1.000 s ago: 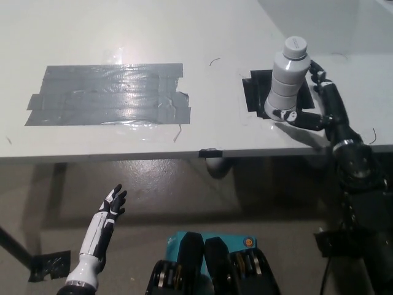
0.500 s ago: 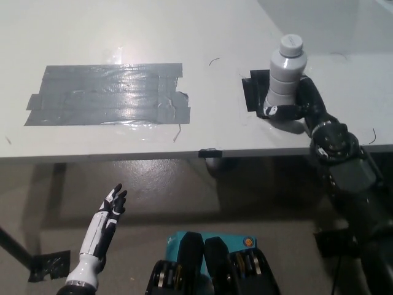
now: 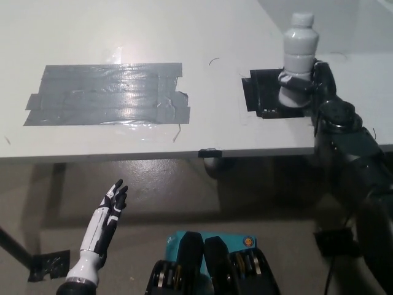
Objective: A white bottle is kept in the middle of the desk infront of the robot and the robot picks it up with its right hand and passes it to a person
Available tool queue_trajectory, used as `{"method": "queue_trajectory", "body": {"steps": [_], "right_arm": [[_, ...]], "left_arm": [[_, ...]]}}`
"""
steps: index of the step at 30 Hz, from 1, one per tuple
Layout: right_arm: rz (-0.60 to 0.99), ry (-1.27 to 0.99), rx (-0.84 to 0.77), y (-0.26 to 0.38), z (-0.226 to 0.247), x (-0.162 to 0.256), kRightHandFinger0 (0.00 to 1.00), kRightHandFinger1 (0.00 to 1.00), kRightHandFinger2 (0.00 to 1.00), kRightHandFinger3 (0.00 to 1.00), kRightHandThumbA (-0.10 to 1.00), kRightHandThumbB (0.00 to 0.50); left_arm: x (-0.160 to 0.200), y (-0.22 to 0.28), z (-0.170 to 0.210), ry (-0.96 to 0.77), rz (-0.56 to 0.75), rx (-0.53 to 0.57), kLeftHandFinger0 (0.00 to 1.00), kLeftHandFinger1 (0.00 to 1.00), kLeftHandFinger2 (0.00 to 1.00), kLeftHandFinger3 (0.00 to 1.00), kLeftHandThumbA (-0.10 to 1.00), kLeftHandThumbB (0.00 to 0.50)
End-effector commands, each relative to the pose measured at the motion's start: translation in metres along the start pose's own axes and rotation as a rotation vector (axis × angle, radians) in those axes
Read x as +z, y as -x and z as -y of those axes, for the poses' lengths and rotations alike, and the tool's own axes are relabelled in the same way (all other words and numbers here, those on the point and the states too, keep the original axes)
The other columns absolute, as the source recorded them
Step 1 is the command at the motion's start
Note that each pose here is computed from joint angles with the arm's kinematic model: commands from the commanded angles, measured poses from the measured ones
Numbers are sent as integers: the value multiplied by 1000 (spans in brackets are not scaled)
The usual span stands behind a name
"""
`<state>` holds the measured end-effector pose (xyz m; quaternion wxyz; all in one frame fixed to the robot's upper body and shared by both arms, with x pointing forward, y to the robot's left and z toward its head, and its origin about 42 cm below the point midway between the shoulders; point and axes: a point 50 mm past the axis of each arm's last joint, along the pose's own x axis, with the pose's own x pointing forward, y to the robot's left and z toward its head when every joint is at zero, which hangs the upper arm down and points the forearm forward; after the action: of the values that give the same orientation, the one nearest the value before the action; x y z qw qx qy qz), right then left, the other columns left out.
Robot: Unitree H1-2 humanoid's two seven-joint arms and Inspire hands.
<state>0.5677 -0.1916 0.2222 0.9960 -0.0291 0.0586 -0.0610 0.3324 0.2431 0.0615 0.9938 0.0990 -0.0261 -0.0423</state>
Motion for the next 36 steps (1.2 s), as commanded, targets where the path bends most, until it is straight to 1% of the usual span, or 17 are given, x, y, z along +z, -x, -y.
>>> {"method": "queue_trajectory", "body": {"steps": [1, 5, 8, 13, 14, 16, 19, 20, 21, 24, 25, 26, 28, 30, 31, 33, 36], "right_arm": [[136, -60, -28, -3, -15, 36, 184, 586, 891, 692, -100, 188], [188, -31, -5, -2, -18, 42, 152, 544, 849, 698, -100, 178], [247, -4, 16, -2, -23, 55, 126, 523, 828, 723, -100, 170], [322, 60, 62, 1, -36, 67, 156, 542, 850, 767, -100, 158], [345, 98, 96, 3, -45, 71, 130, 513, 835, 768, -100, 165], [363, 137, 130, 5, -52, 74, 116, 505, 833, 773, -100, 157], [390, 216, 226, 12, -79, 83, 119, 532, 855, 787, -100, 178], [392, 219, 234, 13, -81, 84, 120, 533, 856, 787, -100, 177], [390, 217, 270, 16, -93, 86, 117, 550, 883, 817, -100, 177], [374, 217, 307, 20, -106, 82, 121, 555, 886, 816, -100, 169], [342, 216, 316, 22, -113, 80, 119, 546, 876, 804, -100, 157], [321, 210, 321, 22, -116, 78, 118, 553, 895, 821, -100, 148], [295, 210, 325, 23, -120, 76, 118, 576, 933, 857, -100, 156], [287, 217, 324, 24, -124, 74, 93, 561, 915, 850, -100, 157], [282, 226, 329, 25, -126, 72, 70, 543, 870, 810, -100, 160], [274, 250, 338, 27, -130, 69, 55, 530, 834, 785, -100, 159], [260, 268, 340, 28, -132, 65, 55, 537, 832, 799, -100, 160]], "left_arm": [[16, -7, -5, -37, 66, -13, 1000, 1000, 1000, 1000, 930, 76], [16, -5, -5, -27, 65, -9, 1000, 1000, 1000, 1000, 890, 56], [16, -7, -6, -33, 67, -10, 1000, 1000, 1000, 1000, 903, 55], [14, -7, -6, -31, 59, -7, 1000, 1000, 1000, 1000, 899, 59], [13, -6, -6, -30, 57, -6, 1000, 1000, 1000, 1000, 891, 45], [13, -6, -5, -35, 55, -6, 1000, 1000, 1000, 1000, 891, 41], [14, -7, -5, -37, 61, -14, 1000, 1000, 1000, 1000, 887, 26], [14, -7, -5, -37, 61, -15, 1000, 1000, 1000, 1000, 887, 25], [13, -7, -4, -31, 53, -14, 1000, 1000, 1000, 1000, 890, 50], [12, -5, -3, -32, 49, -17, 1000, 1000, 1000, 1000, 899, 52], [12, -5, -2, -32, 50, -18, 1000, 1000, 1000, 1000, 899, 52], [12, -4, -2, -33, 51, -18, 1000, 1000, 1000, 1000, 890, 58], [13, -6, -3, -33, 58, -18, 1000, 1000, 1000, 1000, 876, 52], [14, -8, -4, -44, 66, -23, 1000, 1000, 1000, 1000, 875, 55], [15, -9, -4, -46, 64, -24, 1000, 1000, 1000, 1000, 874, 63], [16, -10, -4, -48, 55, -24, 1000, 1000, 1000, 1000, 881, 84], [16, -9, -4, -52, 56, -26, 1000, 1000, 1000, 1000, 884, 87]]}}
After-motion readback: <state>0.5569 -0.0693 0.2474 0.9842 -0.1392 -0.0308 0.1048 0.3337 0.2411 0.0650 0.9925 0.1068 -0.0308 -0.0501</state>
